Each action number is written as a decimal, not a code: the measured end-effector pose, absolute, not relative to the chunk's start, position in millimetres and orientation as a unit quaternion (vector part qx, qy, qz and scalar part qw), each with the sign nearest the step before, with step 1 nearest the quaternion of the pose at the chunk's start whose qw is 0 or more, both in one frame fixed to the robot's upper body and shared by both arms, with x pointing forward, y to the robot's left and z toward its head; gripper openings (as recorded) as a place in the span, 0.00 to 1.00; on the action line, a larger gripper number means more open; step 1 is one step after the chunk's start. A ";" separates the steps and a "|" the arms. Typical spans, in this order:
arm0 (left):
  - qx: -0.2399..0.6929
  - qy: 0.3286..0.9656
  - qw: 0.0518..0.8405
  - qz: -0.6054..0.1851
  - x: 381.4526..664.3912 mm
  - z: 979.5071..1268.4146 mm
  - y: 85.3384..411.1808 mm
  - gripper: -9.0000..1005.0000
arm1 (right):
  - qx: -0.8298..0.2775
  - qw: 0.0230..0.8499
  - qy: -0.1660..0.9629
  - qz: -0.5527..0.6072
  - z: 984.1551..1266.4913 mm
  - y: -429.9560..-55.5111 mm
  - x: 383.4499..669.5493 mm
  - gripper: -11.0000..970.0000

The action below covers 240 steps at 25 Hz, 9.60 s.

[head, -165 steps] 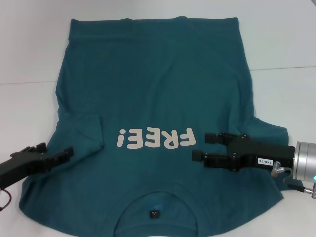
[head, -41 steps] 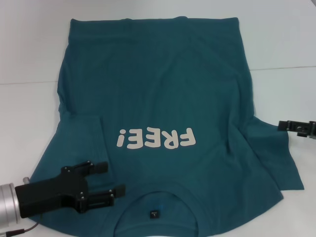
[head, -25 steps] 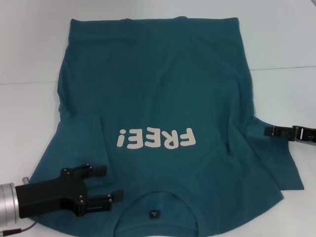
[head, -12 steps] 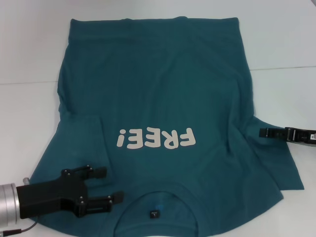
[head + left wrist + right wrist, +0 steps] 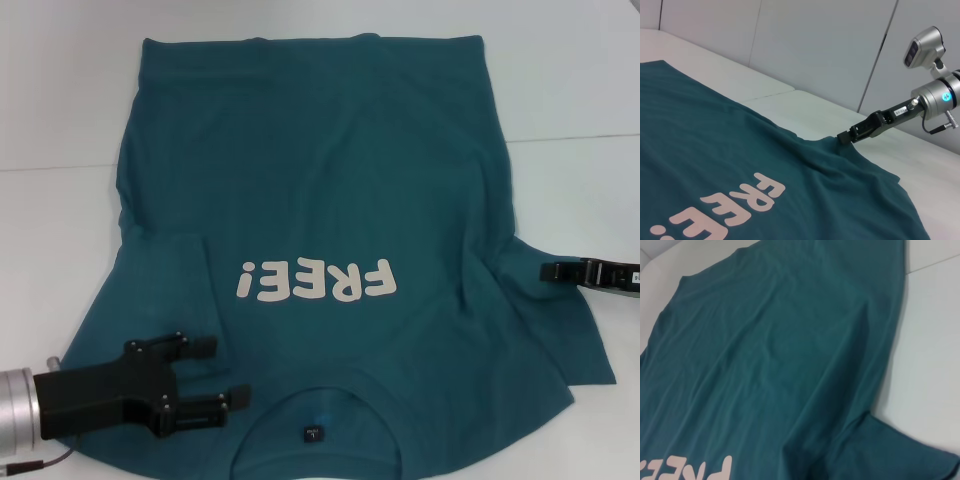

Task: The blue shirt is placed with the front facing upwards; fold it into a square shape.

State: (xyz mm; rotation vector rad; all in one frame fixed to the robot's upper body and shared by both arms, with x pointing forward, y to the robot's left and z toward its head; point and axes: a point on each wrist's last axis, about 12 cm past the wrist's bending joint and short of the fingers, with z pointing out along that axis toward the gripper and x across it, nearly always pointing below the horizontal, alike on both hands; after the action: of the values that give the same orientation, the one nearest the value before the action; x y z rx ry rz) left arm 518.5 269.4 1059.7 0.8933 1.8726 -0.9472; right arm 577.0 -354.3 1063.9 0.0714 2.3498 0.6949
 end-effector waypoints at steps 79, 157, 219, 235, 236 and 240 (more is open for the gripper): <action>0.331 0.753 0.410 -0.394 526.0 1060.1 257.9 0.87 | -0.134 0.375 0.870 0.291 1127.3 -282.9 630.4 0.11; 0.331 0.757 0.406 -0.391 527.2 1058.0 256.9 0.87 | 0.026 0.341 0.906 0.251 1063.3 -339.3 587.2 0.66; 0.335 0.754 0.408 -0.392 530.3 1060.3 253.8 0.87 | 0.054 0.328 0.902 0.276 1073.9 -365.3 567.0 0.52; 0.337 0.753 0.408 -0.391 531.1 1061.3 254.7 0.87 | 0.053 0.332 0.905 0.263 1064.5 -338.1 590.9 0.49; 0.337 0.753 0.408 -0.391 531.2 1061.3 254.8 0.87 | 0.051 0.332 0.904 0.263 1065.1 -336.7 591.8 0.49; 0.336 0.754 0.408 -0.390 531.5 1061.3 255.2 0.87 | 0.041 0.331 0.907 0.258 1065.2 -333.1 594.3 0.48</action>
State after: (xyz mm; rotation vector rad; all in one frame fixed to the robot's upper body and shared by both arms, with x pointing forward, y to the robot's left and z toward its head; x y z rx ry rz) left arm 531.5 255.2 1061.3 0.8479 1.9001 -0.9822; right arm 594.3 -333.1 1065.2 0.1075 2.3715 0.6745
